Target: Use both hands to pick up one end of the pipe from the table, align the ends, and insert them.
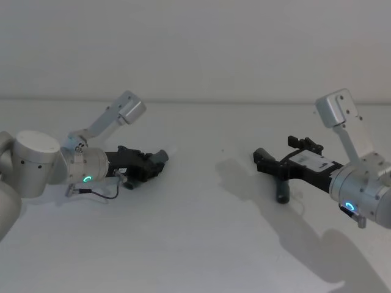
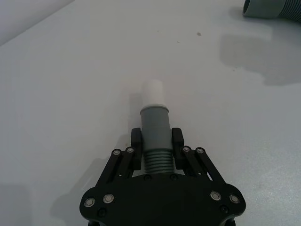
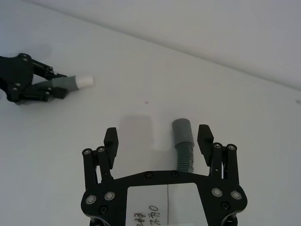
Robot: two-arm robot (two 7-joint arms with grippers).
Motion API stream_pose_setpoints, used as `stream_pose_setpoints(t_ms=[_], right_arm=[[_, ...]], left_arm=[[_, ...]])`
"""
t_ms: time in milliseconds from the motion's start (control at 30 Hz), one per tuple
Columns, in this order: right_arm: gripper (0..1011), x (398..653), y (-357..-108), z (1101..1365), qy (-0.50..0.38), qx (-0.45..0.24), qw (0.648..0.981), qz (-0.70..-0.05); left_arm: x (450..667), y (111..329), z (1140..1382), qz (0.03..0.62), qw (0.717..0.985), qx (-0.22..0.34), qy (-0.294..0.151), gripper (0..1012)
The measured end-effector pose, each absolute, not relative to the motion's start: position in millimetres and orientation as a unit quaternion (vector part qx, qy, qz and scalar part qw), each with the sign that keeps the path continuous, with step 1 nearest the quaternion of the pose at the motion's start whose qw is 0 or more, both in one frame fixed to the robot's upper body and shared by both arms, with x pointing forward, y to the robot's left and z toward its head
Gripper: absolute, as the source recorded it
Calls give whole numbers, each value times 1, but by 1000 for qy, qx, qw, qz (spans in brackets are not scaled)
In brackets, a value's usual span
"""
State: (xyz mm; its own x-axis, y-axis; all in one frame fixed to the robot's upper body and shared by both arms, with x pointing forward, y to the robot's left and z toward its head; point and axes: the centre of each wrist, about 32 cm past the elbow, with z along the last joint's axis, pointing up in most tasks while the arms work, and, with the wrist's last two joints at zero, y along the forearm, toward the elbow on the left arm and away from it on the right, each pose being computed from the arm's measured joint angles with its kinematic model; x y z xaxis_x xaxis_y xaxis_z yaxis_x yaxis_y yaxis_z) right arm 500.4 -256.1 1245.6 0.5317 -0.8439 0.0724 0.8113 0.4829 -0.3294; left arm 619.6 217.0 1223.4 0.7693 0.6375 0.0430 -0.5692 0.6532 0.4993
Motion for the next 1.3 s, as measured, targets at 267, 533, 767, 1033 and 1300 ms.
stream_pose_setpoints(t_ms=[267,533,767,1033,1300], right_arm=[[1001,507,-260,1240,63,-176,853,-488],[1001,512,-261,1231,73,-186,846,-493],[1001,518,-262,1222,82,-192,842,-497],[1001,524,-263,1214,89,-196,840,-498],[1001,529,-263,1207,97,-199,840,-496]], left_arm=[[620,217,1223,333,907,250,68,370],[620,217,1223,333,907,250,68,370],[620,217,1223,333,907,250,68,370],[620,217,1223,333,907,250,68,370],[620,217,1223,333,907,250,68,370]])
